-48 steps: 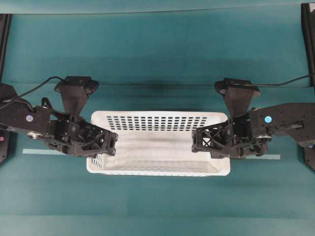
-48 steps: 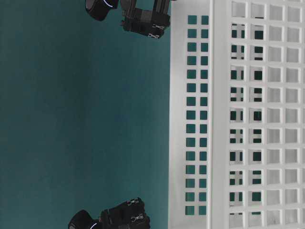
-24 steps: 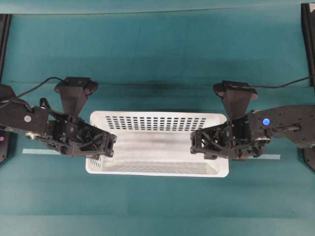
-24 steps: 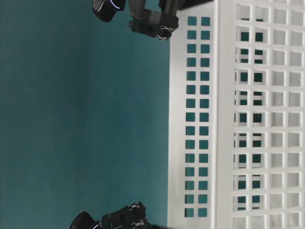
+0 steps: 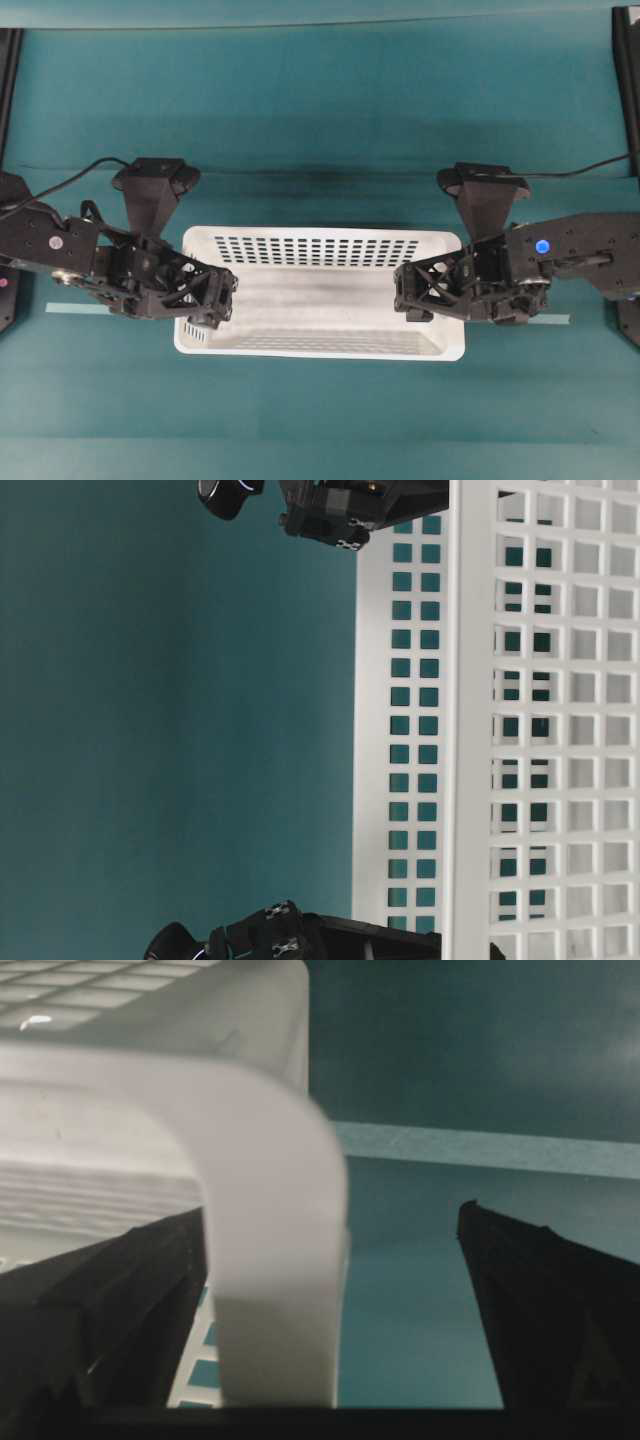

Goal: Lift the white basket with both hands.
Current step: 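Carry the basket forward toward the front strip and lower it, then open both grippers and pull them outward away from the basket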

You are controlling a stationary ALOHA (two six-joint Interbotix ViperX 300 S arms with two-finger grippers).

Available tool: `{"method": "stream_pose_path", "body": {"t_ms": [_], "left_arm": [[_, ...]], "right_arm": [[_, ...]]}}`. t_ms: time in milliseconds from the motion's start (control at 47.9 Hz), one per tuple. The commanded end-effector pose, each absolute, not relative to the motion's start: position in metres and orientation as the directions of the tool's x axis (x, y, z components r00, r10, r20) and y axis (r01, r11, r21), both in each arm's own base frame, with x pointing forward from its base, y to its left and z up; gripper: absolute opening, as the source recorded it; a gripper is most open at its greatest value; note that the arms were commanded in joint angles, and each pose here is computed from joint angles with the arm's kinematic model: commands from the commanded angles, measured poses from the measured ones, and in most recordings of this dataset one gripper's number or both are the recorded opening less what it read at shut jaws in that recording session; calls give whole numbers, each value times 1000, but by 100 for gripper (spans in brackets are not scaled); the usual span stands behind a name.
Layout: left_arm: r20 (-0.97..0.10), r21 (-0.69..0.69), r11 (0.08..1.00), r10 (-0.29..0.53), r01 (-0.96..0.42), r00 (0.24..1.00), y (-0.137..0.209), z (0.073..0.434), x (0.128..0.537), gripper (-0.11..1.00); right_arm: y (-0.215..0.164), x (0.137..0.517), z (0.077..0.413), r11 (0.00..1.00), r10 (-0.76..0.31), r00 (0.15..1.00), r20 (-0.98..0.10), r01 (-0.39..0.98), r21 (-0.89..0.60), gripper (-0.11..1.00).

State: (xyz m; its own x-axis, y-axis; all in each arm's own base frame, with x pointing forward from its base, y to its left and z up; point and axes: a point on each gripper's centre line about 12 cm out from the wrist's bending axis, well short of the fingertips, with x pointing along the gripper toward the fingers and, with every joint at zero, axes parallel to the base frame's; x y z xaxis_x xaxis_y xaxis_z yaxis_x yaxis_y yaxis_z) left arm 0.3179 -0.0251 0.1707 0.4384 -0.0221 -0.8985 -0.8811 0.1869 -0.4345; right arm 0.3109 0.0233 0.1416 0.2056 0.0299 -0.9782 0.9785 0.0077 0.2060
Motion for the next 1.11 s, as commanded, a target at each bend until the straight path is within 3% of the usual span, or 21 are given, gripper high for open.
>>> {"method": "stream_pose_path", "body": {"t_ms": [0,334,563,793,897,1085], "left_arm": [[-882,-465,193,-25,-864,470,-26,181,319,91],[-779,-621,185,-38,-761,626,-24,240,296,91],[-668,-731,230,-47,-643,743,-22,285,274,91],[-602,-741,409,-51,-533,797,-20,299,262,91],[-540,-750,483,-53,-452,840,-19,309,262,91],[-354,-725,648,-62,-232,933,-19,336,260,91]], "right_arm": [[22,313,152,11,29,237,-971,971,238,97],[16,295,210,8,24,343,-939,939,344,97],[11,284,264,49,19,570,-821,820,571,97],[5,282,303,332,-22,841,-540,516,790,96],[3,280,317,451,-20,907,-421,383,806,96],[3,272,330,668,-20,944,-328,257,698,96]]}}
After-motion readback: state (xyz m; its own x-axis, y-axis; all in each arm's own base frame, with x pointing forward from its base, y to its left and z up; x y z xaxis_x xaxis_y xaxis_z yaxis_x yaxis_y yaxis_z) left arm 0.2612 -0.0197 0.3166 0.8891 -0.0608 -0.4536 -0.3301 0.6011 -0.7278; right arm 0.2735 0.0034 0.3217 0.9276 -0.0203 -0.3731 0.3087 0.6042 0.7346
